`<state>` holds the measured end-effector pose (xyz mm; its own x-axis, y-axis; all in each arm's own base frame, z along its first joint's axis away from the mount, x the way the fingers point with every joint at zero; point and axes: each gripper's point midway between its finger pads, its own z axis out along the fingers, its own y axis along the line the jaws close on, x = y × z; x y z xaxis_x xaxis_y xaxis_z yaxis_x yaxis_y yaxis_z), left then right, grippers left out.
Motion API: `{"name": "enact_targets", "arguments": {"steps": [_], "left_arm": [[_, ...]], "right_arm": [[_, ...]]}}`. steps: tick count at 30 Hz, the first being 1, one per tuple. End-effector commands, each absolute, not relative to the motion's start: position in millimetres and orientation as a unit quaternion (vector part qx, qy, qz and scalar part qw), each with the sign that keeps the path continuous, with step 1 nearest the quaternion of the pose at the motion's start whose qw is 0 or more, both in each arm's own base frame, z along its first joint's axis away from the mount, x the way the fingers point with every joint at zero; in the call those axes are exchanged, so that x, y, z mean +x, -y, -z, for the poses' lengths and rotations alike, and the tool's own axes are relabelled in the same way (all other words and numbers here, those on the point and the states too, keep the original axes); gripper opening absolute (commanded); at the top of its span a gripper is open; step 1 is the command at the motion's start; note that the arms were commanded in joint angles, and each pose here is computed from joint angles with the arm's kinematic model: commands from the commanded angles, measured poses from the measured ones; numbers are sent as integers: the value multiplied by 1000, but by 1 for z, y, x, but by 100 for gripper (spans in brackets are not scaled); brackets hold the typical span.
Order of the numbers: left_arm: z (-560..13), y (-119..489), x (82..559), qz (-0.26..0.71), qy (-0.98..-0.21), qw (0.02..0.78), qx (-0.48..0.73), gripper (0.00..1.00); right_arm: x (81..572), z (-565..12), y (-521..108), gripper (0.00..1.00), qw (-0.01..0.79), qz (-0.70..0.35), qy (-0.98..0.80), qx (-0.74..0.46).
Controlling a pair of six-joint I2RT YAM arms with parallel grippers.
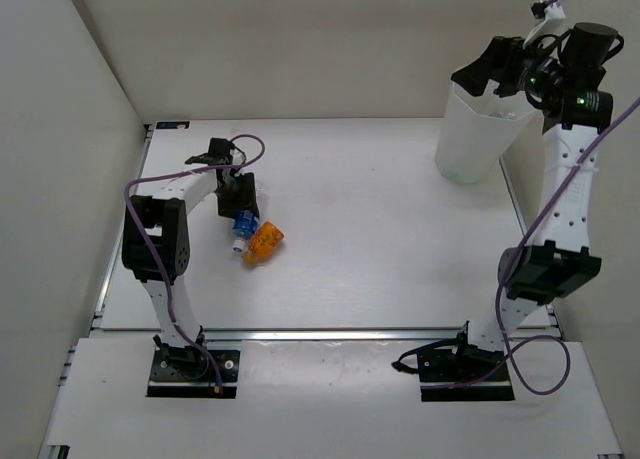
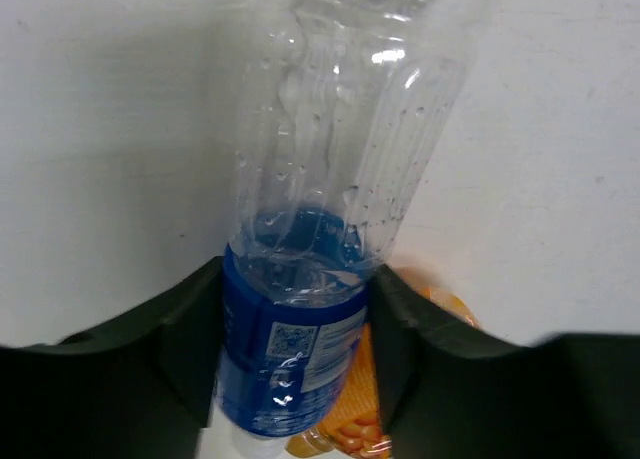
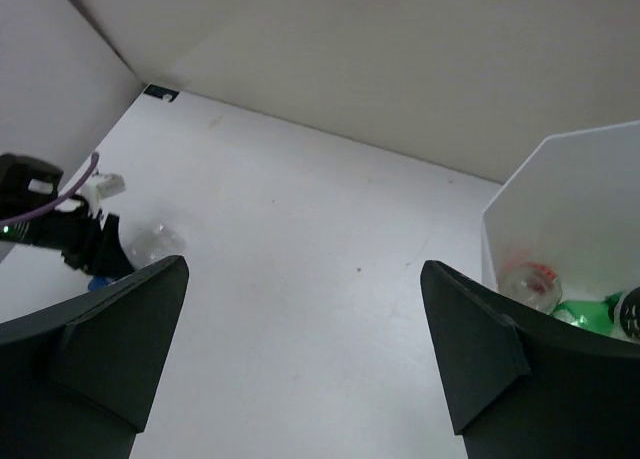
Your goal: Put the plastic bottles in the bin
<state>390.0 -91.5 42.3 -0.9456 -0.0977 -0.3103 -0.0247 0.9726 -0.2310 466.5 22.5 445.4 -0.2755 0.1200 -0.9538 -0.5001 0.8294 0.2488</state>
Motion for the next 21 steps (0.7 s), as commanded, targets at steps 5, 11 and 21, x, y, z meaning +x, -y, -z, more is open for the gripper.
{"name": "enact_targets", "arguments": {"steps": [5, 11, 21], "left_arm": [[-59, 83, 409, 94, -971, 213, -56, 45], [-143, 111, 418, 184, -933, 308, -15, 41], [-254, 228, 327, 379, -827, 379, 168, 37]], "right_arm": [[403, -413, -32, 99, 555, -275, -778, -103], [347, -360, -89, 99, 496, -389, -768, -115], [295, -329, -221, 99, 455, -537, -686, -186]]}}
